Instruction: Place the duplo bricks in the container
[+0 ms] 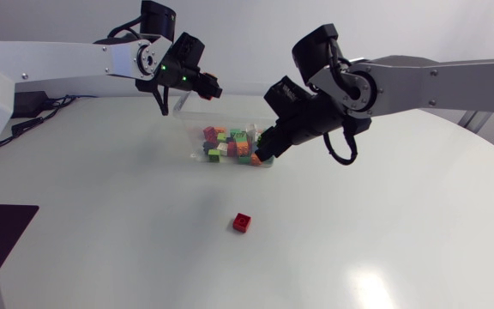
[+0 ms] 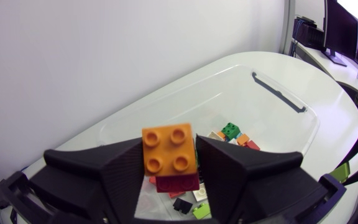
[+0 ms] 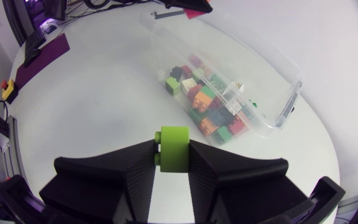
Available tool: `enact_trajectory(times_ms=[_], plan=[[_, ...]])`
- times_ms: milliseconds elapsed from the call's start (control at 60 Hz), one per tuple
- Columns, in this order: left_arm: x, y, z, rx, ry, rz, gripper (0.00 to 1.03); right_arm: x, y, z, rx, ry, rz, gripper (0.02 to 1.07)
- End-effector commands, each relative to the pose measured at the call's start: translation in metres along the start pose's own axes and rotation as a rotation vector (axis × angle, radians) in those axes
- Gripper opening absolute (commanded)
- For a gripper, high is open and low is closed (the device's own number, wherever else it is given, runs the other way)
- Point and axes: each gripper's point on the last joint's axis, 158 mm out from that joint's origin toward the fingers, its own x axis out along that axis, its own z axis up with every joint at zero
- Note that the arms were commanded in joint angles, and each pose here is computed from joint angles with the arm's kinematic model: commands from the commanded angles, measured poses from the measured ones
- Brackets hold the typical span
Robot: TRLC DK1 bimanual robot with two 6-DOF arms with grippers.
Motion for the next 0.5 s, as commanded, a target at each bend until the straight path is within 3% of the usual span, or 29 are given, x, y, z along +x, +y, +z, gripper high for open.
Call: enact_trajectory(times_ms=[0,33,300,483], plan=[[0.005,0.009,-0.002,-0.031,-0.001,0.021,0.94,-0.012,-0.011,0.023,0.047,-0.064,-0.02,0.27],[0.001,0.008,-0.001,-0.031,-0.003,0.022,0.99,-0.014,-0.016,0.03,0.058,-0.087,-0.03,0.27],[-0.073,0.005,-0.003,0.017,-0.025,0.05,0.99,-0.019,-0.04,0.077,0.127,-0.219,-0.068,0.27],[-0.117,-0.02,-0.032,0.125,0.018,0.0,0.99,-0.009,-0.049,0.095,0.156,-0.284,-0.085,0.28]])
